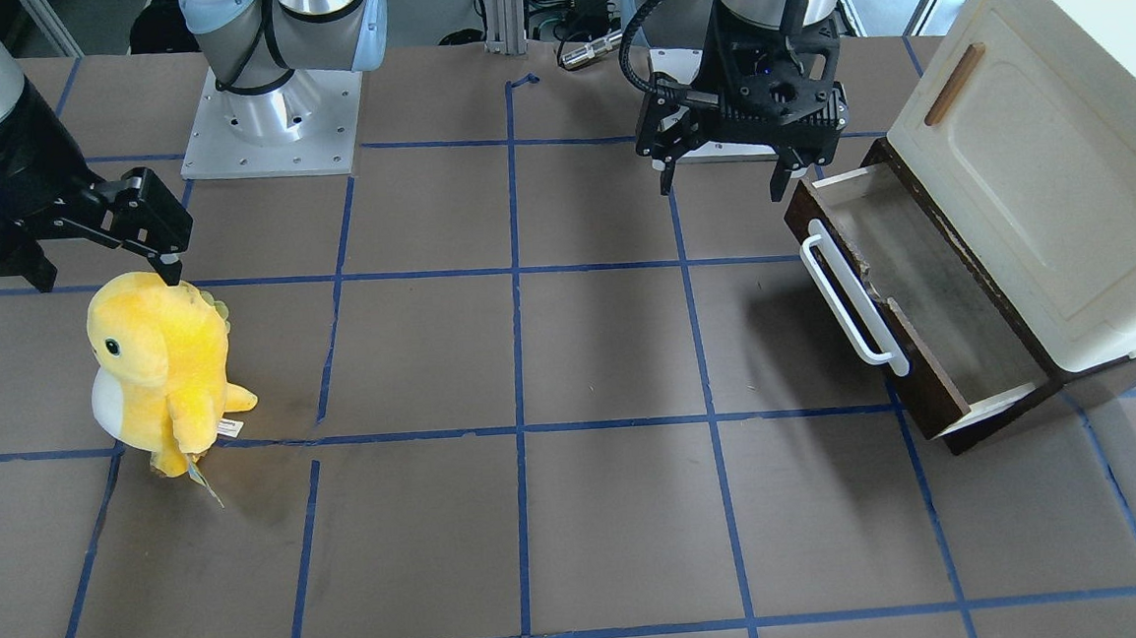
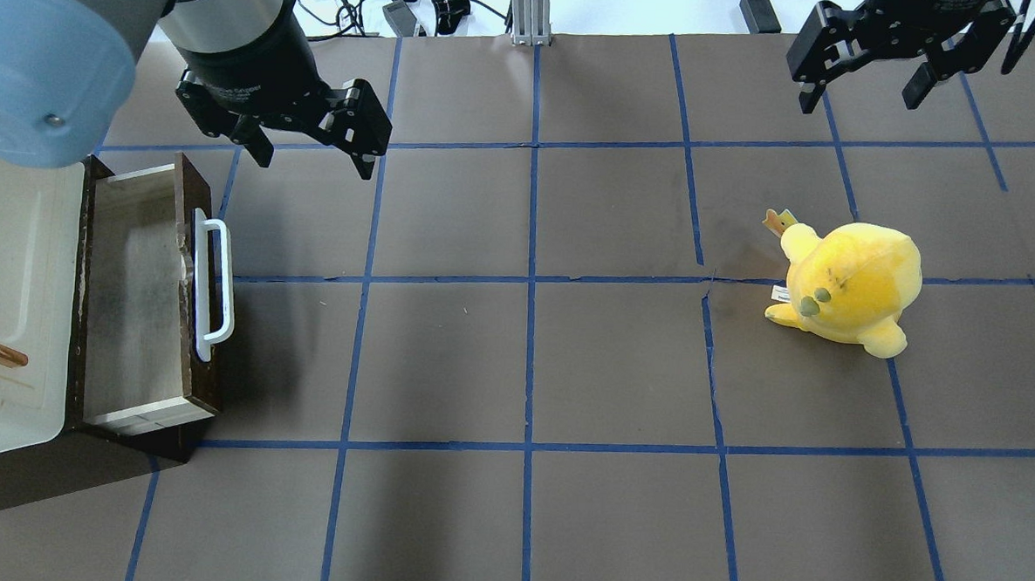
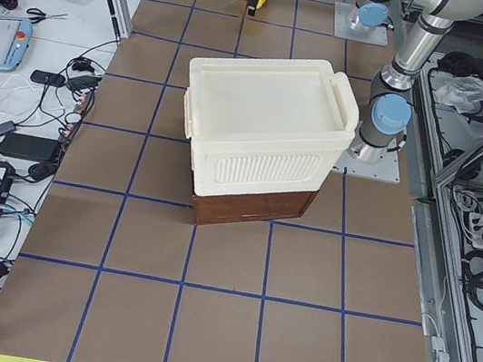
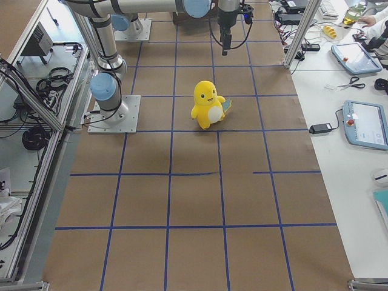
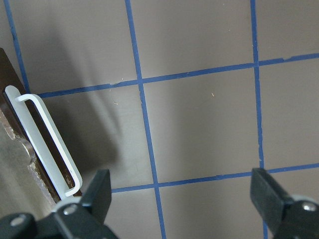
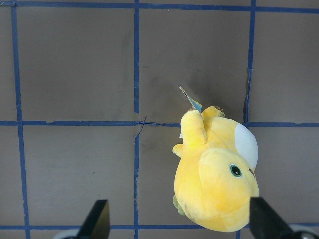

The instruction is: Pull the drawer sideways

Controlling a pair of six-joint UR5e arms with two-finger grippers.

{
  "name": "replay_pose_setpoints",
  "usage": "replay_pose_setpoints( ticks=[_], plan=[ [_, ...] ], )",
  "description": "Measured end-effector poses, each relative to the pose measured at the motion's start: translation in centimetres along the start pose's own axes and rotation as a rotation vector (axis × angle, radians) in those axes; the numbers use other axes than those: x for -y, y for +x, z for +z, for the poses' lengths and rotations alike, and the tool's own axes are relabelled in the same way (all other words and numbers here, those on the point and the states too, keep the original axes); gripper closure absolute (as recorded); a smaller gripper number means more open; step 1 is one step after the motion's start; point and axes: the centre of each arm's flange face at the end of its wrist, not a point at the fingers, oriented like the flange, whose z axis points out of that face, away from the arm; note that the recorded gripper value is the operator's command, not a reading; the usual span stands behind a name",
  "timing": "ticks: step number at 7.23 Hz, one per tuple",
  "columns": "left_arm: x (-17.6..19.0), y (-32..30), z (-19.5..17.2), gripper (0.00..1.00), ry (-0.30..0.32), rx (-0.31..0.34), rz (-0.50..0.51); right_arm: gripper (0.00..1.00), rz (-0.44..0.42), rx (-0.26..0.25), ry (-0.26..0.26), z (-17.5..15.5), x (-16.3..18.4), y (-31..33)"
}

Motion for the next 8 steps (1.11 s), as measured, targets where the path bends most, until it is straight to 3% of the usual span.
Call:
replay_pose_setpoints(
  ticks=[8],
  plan=[
    [0.11,-0.92,-0.66,0.0,-0.032,-0.016,-0.021,0.0,0.0,0.0,0.0,0.0,0.0,0.0]
  ],
)
